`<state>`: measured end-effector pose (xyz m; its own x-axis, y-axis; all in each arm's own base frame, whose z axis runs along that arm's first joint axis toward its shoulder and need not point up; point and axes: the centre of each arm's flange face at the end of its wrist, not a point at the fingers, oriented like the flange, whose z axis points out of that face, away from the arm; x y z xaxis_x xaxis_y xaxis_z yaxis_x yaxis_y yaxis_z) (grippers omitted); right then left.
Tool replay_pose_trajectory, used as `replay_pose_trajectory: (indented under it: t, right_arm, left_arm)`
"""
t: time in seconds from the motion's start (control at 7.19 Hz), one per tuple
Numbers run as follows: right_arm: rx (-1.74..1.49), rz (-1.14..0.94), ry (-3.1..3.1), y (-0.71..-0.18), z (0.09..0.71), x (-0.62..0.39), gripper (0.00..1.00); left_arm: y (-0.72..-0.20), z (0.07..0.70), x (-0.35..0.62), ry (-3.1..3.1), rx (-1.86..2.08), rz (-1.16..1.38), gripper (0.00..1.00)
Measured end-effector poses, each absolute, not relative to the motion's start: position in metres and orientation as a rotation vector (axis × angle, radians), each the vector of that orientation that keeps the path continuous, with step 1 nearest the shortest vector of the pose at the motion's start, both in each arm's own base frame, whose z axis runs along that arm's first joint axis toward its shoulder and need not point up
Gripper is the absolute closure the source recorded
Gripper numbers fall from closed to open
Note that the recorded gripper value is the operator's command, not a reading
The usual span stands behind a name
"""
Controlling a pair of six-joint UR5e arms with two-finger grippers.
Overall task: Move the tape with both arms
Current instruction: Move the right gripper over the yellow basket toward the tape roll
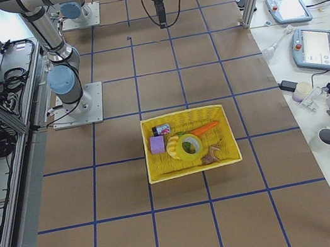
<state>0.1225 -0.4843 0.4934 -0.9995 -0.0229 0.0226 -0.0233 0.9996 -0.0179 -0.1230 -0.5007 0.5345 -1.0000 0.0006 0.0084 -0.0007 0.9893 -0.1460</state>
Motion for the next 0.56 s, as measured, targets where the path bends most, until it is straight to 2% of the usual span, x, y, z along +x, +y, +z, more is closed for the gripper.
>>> replay_pose_trajectory:
  t: [0.28,0.56]
  right_arm:
    - [0.03,0.05,-3.075,-0.491,0.49,0.114,0.0]
    - [-0.042,0.074,-2.97,-0.526,0.469,0.064,0.0]
  left_arm:
    - [-0.501,0.534,-0.123,-3.125,0.0,0.229,0.0]
    - [-0.501,0.534,-0.123,-3.125,0.0,0.229,0.0]
